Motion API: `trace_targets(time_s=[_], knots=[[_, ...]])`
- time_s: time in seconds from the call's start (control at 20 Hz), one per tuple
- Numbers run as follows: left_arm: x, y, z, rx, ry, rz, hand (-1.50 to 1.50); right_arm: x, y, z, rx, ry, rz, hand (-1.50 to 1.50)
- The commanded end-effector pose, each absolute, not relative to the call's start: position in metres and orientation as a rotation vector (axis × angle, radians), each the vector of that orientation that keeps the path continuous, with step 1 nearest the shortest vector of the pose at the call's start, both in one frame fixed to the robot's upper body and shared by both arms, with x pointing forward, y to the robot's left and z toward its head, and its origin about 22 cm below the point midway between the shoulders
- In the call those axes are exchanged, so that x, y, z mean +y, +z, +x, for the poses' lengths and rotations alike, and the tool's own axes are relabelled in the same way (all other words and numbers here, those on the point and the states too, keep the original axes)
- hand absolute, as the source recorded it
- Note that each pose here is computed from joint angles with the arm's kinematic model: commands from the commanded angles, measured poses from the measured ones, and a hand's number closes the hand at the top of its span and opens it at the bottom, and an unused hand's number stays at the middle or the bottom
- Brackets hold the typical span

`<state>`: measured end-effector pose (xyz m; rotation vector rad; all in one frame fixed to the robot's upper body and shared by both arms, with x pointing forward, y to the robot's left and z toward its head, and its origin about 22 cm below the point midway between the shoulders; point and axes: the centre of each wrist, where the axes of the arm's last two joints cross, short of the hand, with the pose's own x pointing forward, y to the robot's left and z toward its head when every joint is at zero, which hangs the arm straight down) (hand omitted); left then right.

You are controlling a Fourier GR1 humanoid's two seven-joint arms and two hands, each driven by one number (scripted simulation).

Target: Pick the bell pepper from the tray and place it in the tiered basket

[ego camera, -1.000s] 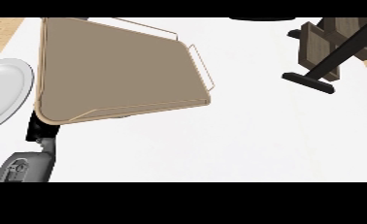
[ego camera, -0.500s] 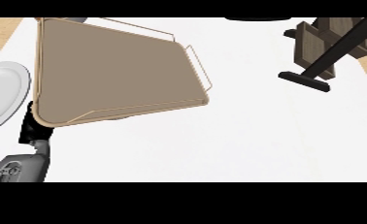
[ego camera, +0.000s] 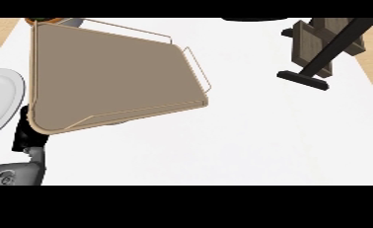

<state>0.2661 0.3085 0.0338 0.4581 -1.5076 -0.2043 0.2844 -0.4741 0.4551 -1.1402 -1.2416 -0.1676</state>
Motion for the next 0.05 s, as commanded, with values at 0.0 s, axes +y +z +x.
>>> trace_targets(time_s=[0.0], knots=[[0.3125, 0.0341, 0.2684, -1.517, -0.193, 0.443, 0.00, -0.5000, 0.4564, 0.2373, -1.313, -0.208, -1.109, -1.50]])
